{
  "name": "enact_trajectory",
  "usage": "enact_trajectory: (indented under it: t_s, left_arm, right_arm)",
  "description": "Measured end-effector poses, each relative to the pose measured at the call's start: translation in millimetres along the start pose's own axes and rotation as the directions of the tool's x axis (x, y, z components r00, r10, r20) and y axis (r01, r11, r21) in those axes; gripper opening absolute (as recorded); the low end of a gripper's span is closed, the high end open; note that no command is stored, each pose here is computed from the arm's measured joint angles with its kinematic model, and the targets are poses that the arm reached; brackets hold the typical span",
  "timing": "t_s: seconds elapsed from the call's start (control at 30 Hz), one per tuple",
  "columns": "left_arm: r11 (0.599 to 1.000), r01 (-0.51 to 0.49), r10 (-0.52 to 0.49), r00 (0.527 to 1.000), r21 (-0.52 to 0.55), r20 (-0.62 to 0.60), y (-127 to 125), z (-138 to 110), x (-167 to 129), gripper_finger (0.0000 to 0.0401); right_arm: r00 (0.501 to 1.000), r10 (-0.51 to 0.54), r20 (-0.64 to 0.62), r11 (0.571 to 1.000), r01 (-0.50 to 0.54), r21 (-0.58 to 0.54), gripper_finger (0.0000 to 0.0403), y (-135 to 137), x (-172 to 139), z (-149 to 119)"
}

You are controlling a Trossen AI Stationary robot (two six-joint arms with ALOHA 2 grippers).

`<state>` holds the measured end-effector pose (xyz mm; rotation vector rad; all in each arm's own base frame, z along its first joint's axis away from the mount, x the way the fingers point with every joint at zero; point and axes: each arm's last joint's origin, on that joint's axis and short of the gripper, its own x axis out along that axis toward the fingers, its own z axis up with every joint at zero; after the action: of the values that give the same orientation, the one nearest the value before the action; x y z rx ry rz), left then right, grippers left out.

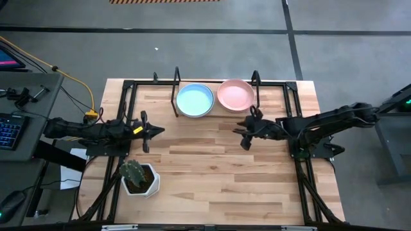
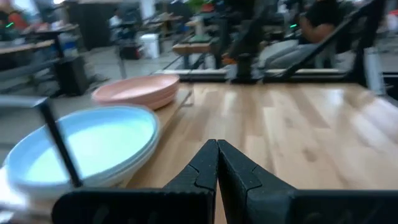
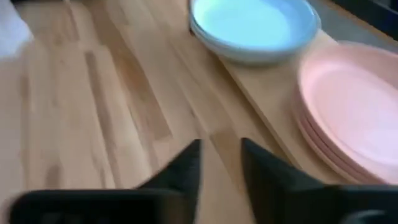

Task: Place and stack plates onto a shelf
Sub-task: Return to Home Position

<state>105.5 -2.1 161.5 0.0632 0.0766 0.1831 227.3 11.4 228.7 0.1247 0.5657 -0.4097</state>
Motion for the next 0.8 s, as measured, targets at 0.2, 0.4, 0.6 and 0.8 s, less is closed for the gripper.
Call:
enact_trajectory:
  t_s: [0.2, 0.4, 0.6, 0.8]
  left_arm:
    - [0.999, -0.013, 0.012, 1.0, -0.033, -0.013, 0, -1, 0, 0.0]
    - [0.998, -0.012, 0.011, 1.0, -0.068, -0.013, 0, -1, 0, 0.0]
    - [0.998, -0.012, 0.012, 1.0, -0.069, -0.012, 0, -1, 0, 0.0]
    - [0.998, -0.014, 0.013, 1.0, -0.069, -0.012, 0, -1, 0, 0.0]
  right_arm:
    - [0.998, -0.059, -0.013, 0.998, 0.06, 0.036, 0.0018, -13, -20, -16]
    - [0.993, 0.05, 0.105, 0.992, -0.062, 0.111, 0.0004, -28, -33, -56]
    - [0.925, 0.187, 0.33, 0.971, -0.225, 0.078, 0.0002, -34, -36, -74]
    - [0.886, 0.24, 0.397, 0.966, -0.258, -0.007, 0.0001, -37, -34, -84]
